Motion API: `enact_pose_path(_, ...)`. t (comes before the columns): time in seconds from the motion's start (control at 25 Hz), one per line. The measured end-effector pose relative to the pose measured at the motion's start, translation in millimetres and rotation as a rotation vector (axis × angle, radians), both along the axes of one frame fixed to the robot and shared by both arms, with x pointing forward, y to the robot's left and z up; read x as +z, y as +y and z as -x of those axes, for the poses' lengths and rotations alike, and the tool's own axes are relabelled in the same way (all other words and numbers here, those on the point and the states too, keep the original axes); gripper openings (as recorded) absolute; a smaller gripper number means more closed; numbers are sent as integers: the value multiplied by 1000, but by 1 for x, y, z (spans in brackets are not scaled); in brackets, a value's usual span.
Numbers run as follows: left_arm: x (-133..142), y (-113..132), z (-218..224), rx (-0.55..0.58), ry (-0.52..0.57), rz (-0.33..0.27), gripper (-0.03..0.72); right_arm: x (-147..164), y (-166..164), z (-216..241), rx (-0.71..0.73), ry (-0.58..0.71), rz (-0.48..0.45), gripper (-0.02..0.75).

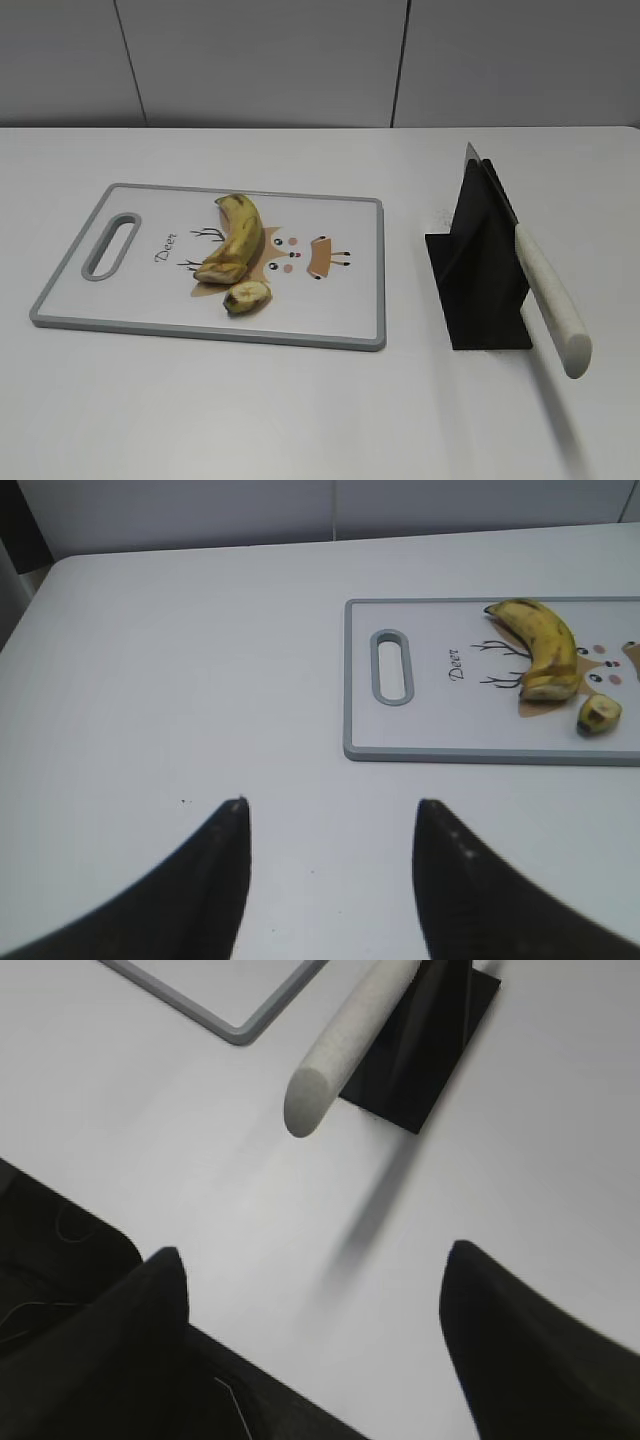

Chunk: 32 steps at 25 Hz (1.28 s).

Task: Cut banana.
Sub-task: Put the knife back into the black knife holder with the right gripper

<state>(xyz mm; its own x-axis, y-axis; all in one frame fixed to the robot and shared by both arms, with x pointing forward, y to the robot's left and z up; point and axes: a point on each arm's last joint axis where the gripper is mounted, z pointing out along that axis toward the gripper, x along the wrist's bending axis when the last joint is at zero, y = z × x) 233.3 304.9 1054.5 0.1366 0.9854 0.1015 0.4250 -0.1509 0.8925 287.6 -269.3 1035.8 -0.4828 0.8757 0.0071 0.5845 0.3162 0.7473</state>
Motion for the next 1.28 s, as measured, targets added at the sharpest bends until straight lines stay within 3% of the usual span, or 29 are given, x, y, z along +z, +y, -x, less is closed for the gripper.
enact_pose_path(0.4, 0, 0, 0, 87, -1, 0, 458, 4, -16, 43, 4, -276, -93, 559)
enact_pose_path(0.6, 0, 0, 0, 89, -1, 0, 458, 4, -16, 45, -37, -284, -112, 555)
enact_pose_path(0.96, 0, 0, 0, 89, -1, 0, 458, 4, -14, 42, -288, -290, -110, 552)
enact_pose_path(1.28, 0, 0, 0, 89, -1, 0, 457, 4, -14, 42, -313, -291, -107, 552)
